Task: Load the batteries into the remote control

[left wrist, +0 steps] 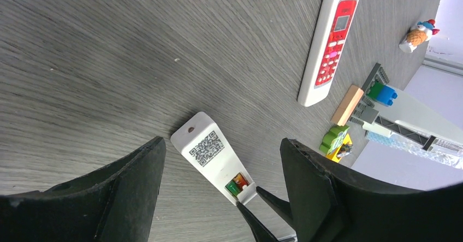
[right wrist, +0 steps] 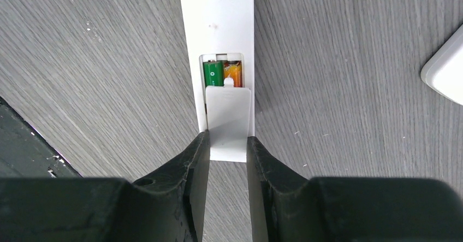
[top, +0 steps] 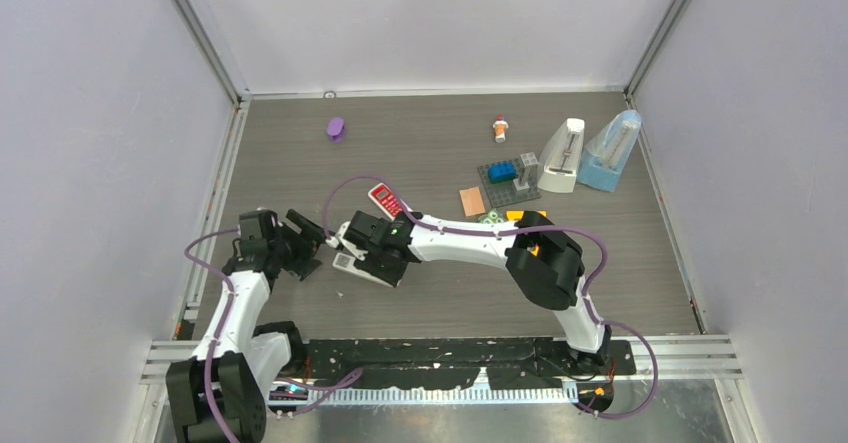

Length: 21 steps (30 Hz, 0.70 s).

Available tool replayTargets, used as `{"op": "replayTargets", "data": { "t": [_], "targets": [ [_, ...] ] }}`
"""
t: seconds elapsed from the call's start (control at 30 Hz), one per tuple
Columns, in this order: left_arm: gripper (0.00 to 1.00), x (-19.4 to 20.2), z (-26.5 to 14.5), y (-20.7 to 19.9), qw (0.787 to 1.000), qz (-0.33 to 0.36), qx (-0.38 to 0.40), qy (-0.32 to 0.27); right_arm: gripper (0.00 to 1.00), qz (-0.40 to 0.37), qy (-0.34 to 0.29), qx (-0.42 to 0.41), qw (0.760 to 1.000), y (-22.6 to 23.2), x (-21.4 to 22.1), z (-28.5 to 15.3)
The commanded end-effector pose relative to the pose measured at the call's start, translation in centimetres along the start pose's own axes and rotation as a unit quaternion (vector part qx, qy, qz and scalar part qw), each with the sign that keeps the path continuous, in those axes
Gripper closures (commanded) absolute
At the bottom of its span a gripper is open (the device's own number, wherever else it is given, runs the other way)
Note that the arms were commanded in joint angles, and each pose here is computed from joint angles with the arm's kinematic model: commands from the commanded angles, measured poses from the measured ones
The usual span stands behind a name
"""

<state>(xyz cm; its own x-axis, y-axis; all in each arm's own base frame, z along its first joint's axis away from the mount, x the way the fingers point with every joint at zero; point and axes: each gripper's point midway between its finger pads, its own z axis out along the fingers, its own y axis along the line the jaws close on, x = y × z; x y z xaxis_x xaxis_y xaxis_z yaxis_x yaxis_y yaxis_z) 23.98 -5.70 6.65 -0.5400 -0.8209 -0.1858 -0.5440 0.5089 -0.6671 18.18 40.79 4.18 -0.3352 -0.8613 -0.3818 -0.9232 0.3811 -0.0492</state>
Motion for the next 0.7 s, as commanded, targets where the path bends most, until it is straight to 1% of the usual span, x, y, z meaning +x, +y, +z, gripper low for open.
{"op": "replayTargets", "data": {
  "t": [0.0, 0.3, 0.6, 0.67],
  "targets": [
    [0.22, -0.58, 0.13, -0.76, 1.000, 0.013, 0.020, -0.006, 0.67, -0.023, -0.032, -0.005, 0.999, 0.29, -2.23, -0.57],
    [0.22, -0.54, 0.54, -0.45, 1.000, 0.012, 0.014, 0.000, 0.65, -0.050, -0.042, -0.009, 0.998, 0.28, -2.89, -0.91],
    [0.22, -0.53, 0.71, -0.33, 1.000, 0.011, 0.012, 0.002, 0.62, -0.053, -0.035, -0.013, 0.998, 0.40, -2.84, -0.58],
    [0.22, -0.58, 0.73, -0.28, 1.000, 0.010, 0.011, 0.001, 0.60, -0.050, -0.035, -0.013, 0.998, 0.40, -2.85, -0.46]
  ]
}}
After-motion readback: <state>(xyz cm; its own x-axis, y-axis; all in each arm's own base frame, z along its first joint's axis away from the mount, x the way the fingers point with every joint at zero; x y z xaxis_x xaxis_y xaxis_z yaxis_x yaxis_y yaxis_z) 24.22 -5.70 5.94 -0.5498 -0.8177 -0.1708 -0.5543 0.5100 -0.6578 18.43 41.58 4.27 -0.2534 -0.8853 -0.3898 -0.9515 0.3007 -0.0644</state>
